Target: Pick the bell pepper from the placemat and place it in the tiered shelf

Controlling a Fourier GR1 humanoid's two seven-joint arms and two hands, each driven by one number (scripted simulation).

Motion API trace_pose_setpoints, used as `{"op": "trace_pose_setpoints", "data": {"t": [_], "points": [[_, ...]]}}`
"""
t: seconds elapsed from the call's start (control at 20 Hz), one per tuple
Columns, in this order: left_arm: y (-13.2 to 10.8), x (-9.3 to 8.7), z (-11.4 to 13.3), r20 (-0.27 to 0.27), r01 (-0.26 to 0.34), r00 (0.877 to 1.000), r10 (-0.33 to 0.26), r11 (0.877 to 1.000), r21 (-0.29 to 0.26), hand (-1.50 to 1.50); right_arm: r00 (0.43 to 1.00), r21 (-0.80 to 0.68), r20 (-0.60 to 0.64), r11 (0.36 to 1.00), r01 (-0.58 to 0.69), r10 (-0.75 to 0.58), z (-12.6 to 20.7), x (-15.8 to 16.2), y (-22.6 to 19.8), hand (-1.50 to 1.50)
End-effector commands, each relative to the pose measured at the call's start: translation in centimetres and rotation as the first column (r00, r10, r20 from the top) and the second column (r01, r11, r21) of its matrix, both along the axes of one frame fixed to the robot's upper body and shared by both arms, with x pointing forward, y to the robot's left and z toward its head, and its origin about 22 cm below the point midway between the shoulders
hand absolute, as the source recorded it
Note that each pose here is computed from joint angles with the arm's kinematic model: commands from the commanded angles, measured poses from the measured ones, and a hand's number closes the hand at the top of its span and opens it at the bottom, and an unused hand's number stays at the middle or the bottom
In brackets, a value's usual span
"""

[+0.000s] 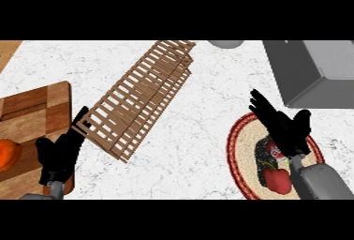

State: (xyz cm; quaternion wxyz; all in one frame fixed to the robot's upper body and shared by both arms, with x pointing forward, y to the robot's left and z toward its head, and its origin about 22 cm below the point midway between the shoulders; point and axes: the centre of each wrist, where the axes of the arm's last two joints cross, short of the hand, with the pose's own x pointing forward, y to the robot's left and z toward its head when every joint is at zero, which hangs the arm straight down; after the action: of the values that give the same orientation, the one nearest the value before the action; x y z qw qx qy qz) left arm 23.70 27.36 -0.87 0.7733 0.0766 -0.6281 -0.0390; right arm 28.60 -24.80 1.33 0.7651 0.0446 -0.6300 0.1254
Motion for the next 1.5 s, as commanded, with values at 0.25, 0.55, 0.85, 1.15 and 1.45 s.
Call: {"op": "trace_pose_setpoints", "data": {"t": [0.25, 0.55, 0.85, 1.15, 1.45], "points": [[2.1, 2.5, 5.5, 0.299, -0.142, 0.945, 0.131, 0.99, 0.014, 0.0, 0.842, -0.153, 0.39, 0.928, -0.338, 0.371, 6.8, -1.2, 2.4, 1.5], [0.1, 2.0, 5.6, 0.247, -0.116, 0.961, 0.12, 0.993, -0.028, 0.0, 0.88, 0.055, 0.455, 0.982, -0.181, 0.137, 7.2, -4.2, -5.3, -1.5], [0.3, 1.1, 5.8, 0.241, -0.121, 0.963, 0.122, 0.992, -0.021, 0.0, 0.814, -0.27, 0.358, 0.885, -0.379, 0.458, 11.7, -6.6, -7.8, -1.5], [-0.5, 0.6, 5.4, 0.236, -0.132, 0.963, 0.131, 0.991, -0.012, 0.0, 0.742, -0.637, 0.164, 0.644, -0.423, 0.65, 17.3, -9.1, -4.8, -1.5], [0.1, 2.0, 6.0, 0.235, -0.132, 0.963, 0.134, 0.991, -0.023, 0.0, 0.752, -0.901, 0.09, 0.375, -0.218, 0.653, 20.1, -12.3, -1.0, -1.5]]}}
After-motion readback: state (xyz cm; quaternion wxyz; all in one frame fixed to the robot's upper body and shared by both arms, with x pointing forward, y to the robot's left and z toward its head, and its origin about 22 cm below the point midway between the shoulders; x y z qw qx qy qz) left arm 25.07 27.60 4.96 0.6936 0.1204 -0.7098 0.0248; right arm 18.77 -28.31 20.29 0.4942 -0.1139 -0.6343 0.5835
